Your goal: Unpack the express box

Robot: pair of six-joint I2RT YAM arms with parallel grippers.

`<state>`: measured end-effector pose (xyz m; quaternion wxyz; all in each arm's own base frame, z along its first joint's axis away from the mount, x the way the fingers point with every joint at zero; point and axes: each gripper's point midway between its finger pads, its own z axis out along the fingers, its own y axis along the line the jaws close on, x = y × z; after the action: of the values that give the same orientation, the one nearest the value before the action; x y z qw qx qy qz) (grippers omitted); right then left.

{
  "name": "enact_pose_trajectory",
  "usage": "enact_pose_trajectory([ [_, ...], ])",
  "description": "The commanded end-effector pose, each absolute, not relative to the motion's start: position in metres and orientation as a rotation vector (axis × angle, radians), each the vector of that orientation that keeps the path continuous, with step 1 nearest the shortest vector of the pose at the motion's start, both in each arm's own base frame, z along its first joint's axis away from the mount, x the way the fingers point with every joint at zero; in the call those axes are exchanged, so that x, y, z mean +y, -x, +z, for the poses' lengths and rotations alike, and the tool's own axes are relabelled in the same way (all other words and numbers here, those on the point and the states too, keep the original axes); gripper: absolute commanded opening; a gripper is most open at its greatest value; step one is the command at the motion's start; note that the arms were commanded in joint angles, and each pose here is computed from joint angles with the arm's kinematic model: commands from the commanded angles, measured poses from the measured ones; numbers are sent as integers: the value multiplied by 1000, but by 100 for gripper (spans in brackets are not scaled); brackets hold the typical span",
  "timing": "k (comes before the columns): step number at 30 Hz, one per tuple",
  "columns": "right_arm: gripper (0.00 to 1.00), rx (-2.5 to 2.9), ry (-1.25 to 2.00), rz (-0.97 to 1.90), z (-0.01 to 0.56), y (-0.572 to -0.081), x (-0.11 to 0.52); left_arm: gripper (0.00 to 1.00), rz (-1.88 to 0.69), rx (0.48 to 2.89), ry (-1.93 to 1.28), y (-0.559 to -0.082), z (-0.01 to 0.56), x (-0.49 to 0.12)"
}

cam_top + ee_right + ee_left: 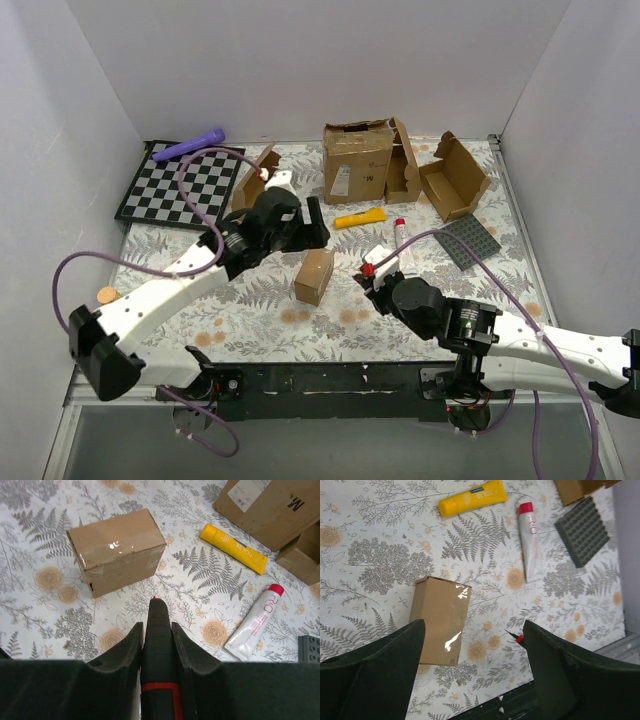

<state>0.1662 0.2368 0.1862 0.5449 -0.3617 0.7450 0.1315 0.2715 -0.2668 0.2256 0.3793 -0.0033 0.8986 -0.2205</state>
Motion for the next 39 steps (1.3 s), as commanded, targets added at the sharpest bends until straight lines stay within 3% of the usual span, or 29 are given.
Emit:
enact_pose_trajectory([
  [1,1,1629,513,533,266,-176,244,79,-787,2091,34,-265,277,-270],
  [10,1,1731,364,1016,306,-197,276,84,-1045,1668,33,-230,360,-237],
  [21,1,1324,241,1600,381,-193,283,88,-1338,1547,-111,-188,373,-257],
  [39,1,1035,216,1733,416,-184,274,85,-1478,1364,-12,-181,383,-248],
])
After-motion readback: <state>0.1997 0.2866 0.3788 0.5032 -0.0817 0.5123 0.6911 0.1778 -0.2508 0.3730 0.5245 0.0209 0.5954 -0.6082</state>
